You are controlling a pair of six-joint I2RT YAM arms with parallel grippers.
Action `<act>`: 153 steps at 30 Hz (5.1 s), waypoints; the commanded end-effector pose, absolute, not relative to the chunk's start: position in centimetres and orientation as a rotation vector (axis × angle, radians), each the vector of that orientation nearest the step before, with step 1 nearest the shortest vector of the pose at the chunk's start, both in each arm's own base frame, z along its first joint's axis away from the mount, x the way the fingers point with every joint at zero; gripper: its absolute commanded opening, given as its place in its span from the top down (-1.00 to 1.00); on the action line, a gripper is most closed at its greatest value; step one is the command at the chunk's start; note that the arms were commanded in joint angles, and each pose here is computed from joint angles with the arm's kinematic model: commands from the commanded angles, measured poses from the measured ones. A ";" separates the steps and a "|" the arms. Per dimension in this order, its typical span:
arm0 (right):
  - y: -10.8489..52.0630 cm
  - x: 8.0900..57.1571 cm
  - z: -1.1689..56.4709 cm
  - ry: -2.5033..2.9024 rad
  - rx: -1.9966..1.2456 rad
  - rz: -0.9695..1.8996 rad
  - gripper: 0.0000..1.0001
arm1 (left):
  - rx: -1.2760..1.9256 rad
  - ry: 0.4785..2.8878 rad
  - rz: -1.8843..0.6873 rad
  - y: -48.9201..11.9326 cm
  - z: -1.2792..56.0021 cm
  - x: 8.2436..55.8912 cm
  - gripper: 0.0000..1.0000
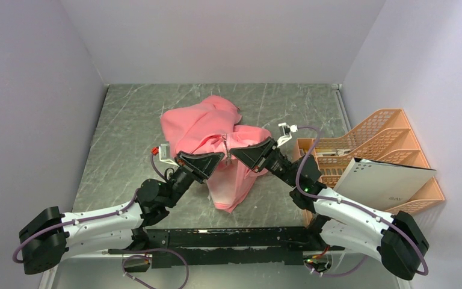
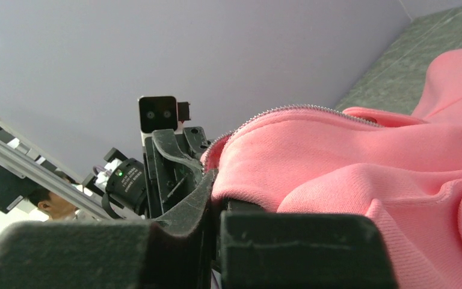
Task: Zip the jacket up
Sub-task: Insert the zipper into the jacket.
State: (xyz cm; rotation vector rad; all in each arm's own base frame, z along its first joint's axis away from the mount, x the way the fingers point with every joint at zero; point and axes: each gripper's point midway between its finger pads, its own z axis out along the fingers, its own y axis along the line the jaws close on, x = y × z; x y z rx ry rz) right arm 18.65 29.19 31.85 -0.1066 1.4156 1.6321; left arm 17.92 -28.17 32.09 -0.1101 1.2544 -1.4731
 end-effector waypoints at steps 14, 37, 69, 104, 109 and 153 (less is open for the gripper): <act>29.1 17.4 34.7 1.305 -0.170 1.689 1.00 | -0.157 1.159 -1.507 -26.9 34.5 17.6 0.90; 28.5 17.4 35.4 1.256 -0.143 1.690 1.00 | -0.169 1.167 -1.495 -26.8 34.3 17.8 0.90; 28.9 17.9 34.5 1.303 -0.133 1.680 1.00 | -0.163 1.136 -1.522 -26.6 35.1 17.4 0.90; 28.7 18.4 34.6 1.301 -0.106 1.660 1.00 | -0.132 1.145 -1.532 -27.3 34.9 17.2 0.90; 28.6 18.7 34.6 1.304 -0.085 1.650 1.00 | -0.133 1.147 -1.531 -27.2 34.8 17.2 0.90; 28.1 17.0 44.9 0.823 -0.348 1.517 1.00 | -0.125 0.716 -1.443 -23.4 45.2 16.2 0.90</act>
